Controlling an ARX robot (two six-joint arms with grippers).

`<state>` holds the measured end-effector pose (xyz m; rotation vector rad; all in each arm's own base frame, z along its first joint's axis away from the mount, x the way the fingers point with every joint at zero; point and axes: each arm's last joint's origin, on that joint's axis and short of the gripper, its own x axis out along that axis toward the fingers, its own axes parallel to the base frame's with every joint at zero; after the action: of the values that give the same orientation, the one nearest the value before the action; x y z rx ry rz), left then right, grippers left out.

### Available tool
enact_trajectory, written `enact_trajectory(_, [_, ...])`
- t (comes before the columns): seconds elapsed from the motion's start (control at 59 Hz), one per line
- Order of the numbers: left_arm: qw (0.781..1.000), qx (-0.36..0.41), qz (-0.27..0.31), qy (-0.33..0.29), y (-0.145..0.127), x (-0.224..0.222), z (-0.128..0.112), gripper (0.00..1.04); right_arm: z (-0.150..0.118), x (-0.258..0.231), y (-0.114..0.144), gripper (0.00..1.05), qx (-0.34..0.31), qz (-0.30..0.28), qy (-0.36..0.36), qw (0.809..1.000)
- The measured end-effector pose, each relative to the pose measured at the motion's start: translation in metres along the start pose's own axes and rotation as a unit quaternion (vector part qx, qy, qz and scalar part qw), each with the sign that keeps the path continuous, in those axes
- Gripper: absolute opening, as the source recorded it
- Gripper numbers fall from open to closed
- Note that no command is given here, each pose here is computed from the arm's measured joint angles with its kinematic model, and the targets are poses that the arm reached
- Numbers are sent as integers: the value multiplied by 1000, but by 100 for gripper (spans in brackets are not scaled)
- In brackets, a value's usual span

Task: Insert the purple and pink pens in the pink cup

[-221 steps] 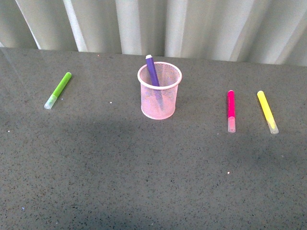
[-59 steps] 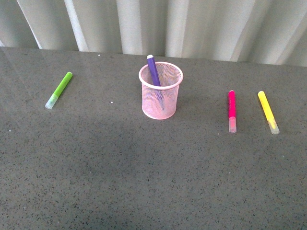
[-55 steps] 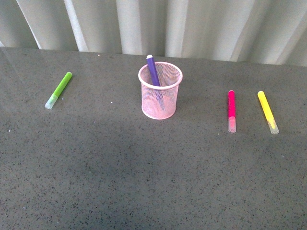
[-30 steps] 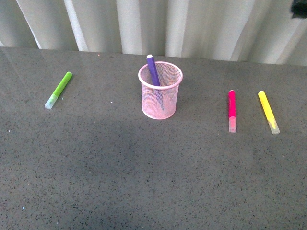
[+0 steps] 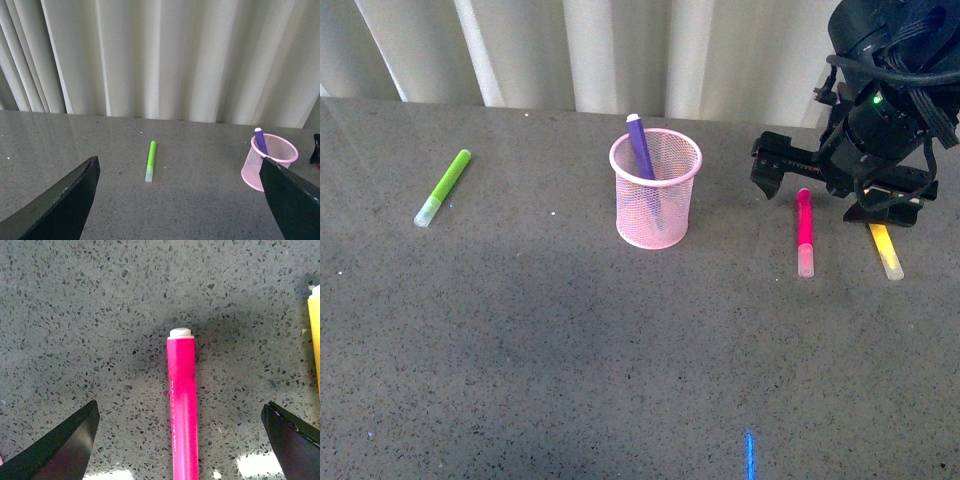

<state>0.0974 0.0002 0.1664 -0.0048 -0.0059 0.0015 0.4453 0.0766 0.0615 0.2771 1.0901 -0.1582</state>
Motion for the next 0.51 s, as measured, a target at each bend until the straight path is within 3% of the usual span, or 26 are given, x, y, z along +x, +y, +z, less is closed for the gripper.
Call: enact_trajectory(0.508, [1000,0,0,0,0,0,0,98,1,16,-7,96,14,16,-15,1000])
